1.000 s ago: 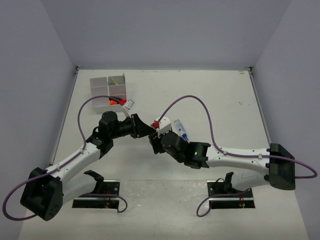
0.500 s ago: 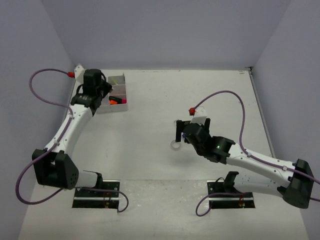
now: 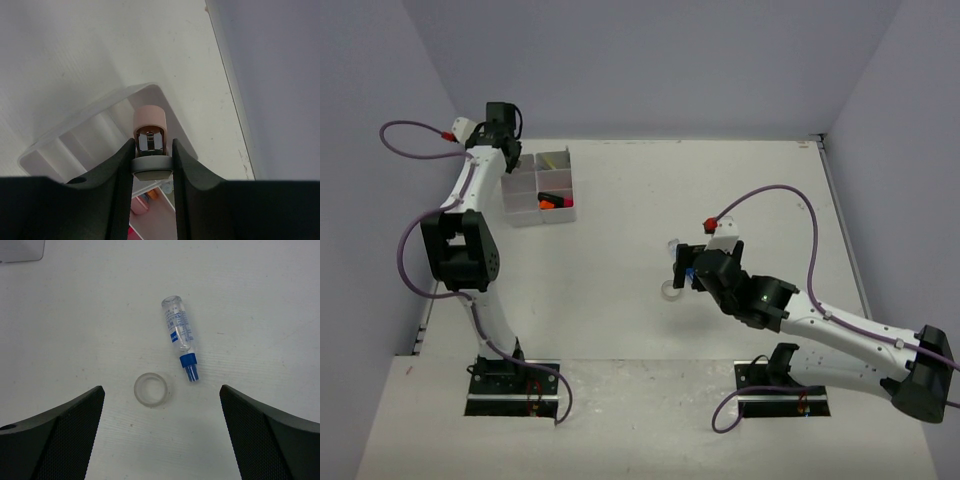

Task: Sort the stationery into containers
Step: Place the stationery in the storage box.

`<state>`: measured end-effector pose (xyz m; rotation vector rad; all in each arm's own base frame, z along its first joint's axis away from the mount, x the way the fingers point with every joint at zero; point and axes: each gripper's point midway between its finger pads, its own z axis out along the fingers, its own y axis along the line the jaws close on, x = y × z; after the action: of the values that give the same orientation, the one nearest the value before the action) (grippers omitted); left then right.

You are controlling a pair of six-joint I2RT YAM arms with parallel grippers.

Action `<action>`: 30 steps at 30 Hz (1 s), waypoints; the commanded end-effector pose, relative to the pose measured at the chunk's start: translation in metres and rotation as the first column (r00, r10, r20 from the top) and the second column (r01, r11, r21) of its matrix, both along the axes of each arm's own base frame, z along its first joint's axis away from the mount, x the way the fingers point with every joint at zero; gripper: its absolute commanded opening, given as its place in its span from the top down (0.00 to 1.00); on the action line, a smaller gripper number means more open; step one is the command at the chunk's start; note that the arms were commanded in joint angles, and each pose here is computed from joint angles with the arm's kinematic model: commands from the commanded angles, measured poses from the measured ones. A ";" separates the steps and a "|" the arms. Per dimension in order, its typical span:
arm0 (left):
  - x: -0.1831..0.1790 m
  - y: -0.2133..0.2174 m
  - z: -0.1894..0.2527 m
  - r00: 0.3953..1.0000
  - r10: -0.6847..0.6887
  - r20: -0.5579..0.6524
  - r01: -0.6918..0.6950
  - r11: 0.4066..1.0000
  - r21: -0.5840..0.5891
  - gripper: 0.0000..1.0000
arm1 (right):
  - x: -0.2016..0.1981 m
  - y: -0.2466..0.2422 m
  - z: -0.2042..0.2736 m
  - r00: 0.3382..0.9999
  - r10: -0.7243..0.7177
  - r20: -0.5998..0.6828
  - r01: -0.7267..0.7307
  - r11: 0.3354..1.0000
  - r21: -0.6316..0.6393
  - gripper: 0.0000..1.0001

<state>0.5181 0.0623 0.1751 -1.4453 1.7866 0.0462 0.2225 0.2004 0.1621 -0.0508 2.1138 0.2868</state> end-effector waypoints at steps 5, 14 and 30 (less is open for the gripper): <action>0.011 0.021 0.011 0.994 0.084 0.075 -0.085 0.996 0.018 1.00 | -0.002 0.005 0.004 1.000 0.019 0.007 -0.019 0.999 0.047 0.01; 0.023 0.017 -0.007 0.997 0.041 0.066 -0.041 0.999 -0.003 0.89 | -0.002 0.013 0.001 0.999 0.047 -0.003 -0.046 0.998 0.041 0.01; 0.018 -0.018 0.058 0.963 -0.133 0.235 0.154 0.985 -0.073 0.27 | 0.006 0.016 -0.021 0.993 0.069 -0.098 -0.066 0.997 0.034 0.05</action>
<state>0.5436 0.0558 0.1578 -1.4287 1.8015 -0.0941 0.2175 0.2147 0.1462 -0.1226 2.1755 0.3386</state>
